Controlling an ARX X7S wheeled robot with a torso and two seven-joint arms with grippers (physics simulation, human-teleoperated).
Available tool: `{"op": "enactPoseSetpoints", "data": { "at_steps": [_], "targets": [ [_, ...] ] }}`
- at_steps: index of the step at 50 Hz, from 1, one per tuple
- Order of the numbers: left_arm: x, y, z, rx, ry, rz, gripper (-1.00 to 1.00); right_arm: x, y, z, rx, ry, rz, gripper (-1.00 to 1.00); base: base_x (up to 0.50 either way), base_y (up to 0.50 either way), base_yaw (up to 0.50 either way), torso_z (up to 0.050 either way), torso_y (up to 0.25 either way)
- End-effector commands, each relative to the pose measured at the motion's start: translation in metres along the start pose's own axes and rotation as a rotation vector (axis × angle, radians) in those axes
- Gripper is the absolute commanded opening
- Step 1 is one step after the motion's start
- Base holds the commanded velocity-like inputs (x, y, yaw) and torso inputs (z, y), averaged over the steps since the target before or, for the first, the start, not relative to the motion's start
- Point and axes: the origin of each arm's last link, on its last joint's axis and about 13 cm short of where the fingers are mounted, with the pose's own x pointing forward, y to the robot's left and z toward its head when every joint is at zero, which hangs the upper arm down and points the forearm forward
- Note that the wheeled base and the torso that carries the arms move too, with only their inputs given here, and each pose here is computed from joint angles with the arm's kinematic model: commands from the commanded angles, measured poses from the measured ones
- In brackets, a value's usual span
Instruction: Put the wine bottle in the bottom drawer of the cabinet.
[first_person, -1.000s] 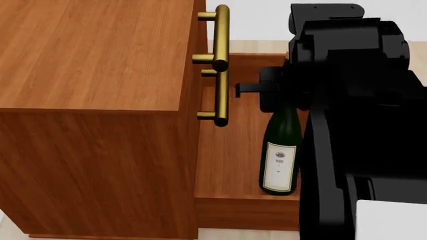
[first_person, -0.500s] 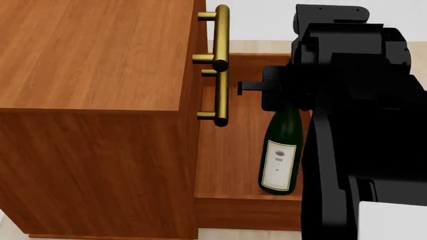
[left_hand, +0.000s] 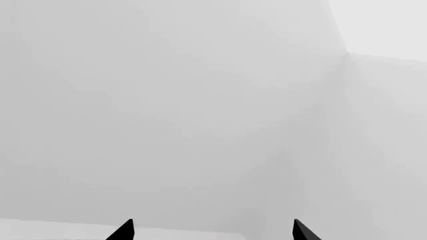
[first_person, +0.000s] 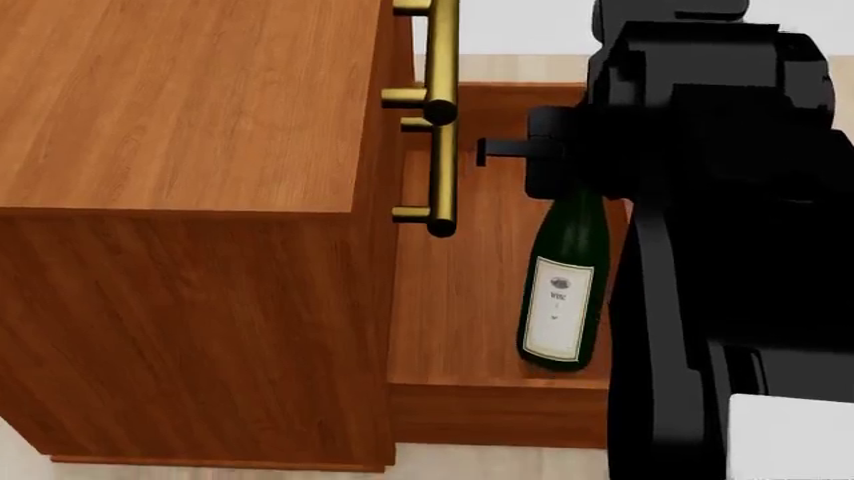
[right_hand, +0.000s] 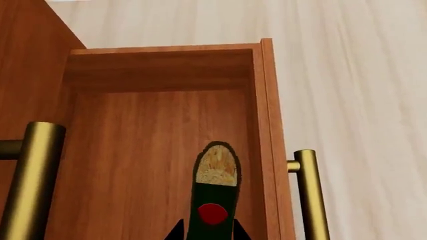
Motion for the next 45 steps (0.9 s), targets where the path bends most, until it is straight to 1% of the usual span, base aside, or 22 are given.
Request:
{"op": "enactPoseSetpoints", "data": {
  "at_steps": [1,45],
  "targets": [
    [-0.0002,-0.0006,-0.0002,0.017,-0.008,-0.003,1.00,0.0219,-0.0020,-0.0298,-0.026,0.115,-0.010,-1.00,0.00,0.00,0.00,0.000,-0.166],
    [-0.0002,-0.0008,-0.0010,0.020,-0.010,-0.006,1.00,0.0219,-0.0020,-0.0298,-0.026,0.115,-0.010,-1.00,0.00,0.00,0.00,0.002,-0.182]
  ]
}}
